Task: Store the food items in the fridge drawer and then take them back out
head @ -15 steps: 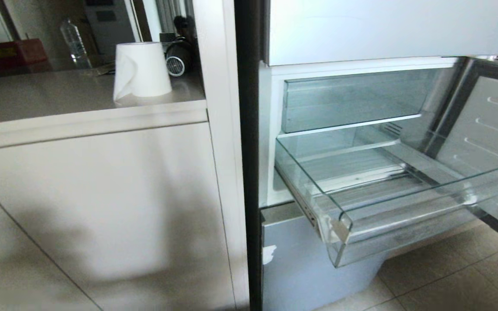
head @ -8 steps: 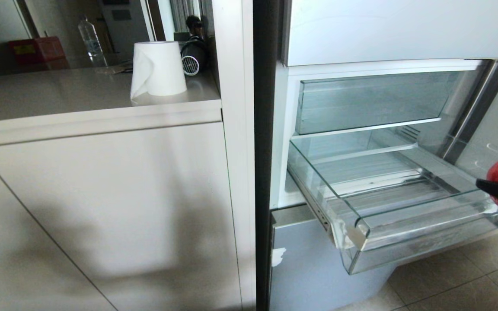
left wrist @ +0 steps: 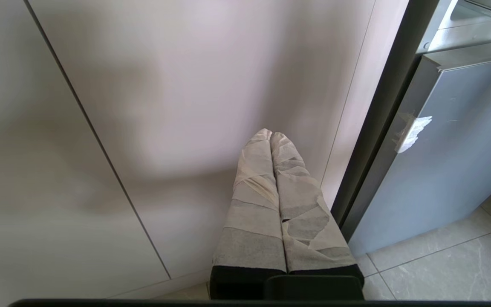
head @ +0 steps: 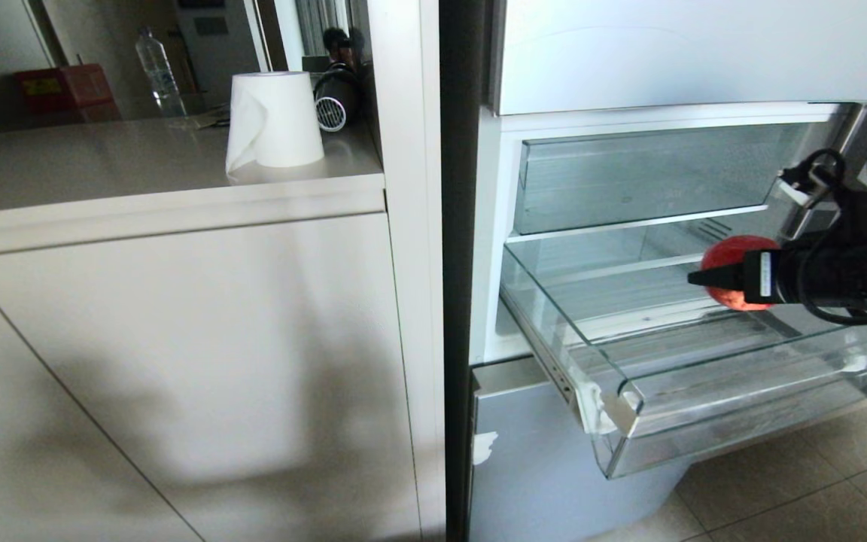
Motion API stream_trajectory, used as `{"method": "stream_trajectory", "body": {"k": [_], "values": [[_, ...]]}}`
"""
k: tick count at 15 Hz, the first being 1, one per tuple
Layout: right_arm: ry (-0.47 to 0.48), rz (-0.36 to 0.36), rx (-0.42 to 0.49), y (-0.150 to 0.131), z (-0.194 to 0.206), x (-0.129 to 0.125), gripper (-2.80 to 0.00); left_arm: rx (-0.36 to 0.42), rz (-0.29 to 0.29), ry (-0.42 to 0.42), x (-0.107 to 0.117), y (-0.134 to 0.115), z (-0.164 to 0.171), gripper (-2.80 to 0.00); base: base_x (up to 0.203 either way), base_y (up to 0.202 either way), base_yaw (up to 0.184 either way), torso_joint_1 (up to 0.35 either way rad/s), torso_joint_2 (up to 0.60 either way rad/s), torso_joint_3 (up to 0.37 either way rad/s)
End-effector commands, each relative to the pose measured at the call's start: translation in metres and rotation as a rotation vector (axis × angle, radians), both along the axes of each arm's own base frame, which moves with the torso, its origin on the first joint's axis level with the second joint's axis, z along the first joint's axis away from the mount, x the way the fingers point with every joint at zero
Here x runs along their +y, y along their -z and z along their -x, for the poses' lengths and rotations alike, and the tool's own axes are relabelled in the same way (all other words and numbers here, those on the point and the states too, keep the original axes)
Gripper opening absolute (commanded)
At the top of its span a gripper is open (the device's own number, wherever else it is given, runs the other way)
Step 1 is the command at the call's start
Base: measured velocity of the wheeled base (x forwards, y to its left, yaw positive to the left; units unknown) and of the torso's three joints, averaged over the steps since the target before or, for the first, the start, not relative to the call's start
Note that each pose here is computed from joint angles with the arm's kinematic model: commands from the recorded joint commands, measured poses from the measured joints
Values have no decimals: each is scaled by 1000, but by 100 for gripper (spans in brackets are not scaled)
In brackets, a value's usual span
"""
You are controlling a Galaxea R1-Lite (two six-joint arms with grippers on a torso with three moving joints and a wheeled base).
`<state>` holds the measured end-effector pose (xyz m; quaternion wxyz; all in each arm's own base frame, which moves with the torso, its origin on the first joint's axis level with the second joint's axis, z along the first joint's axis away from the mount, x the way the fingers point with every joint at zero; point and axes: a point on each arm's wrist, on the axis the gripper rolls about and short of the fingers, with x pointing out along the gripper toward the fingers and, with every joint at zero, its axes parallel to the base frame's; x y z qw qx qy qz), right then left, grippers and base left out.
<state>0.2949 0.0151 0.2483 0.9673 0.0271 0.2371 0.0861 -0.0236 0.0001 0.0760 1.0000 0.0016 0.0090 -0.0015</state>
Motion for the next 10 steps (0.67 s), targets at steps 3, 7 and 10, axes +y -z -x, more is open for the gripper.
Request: {"method": "stream_trajectory", "body": {"k": [3, 7, 10], "values": [[-21, -5, 111, 45, -73, 14, -280, 0, 0, 0, 0, 0, 0, -280, 0, 0, 0, 0, 0, 0], [-31, -4, 141, 65, -101, 21, -280, 0, 0, 0, 0, 0, 0, -280, 0, 0, 0, 0, 0, 0], [-26, -7, 164, 77, -111, 22, -280, 0, 0, 0, 0, 0, 0, -280, 0, 0, 0, 0, 0, 0]]}}
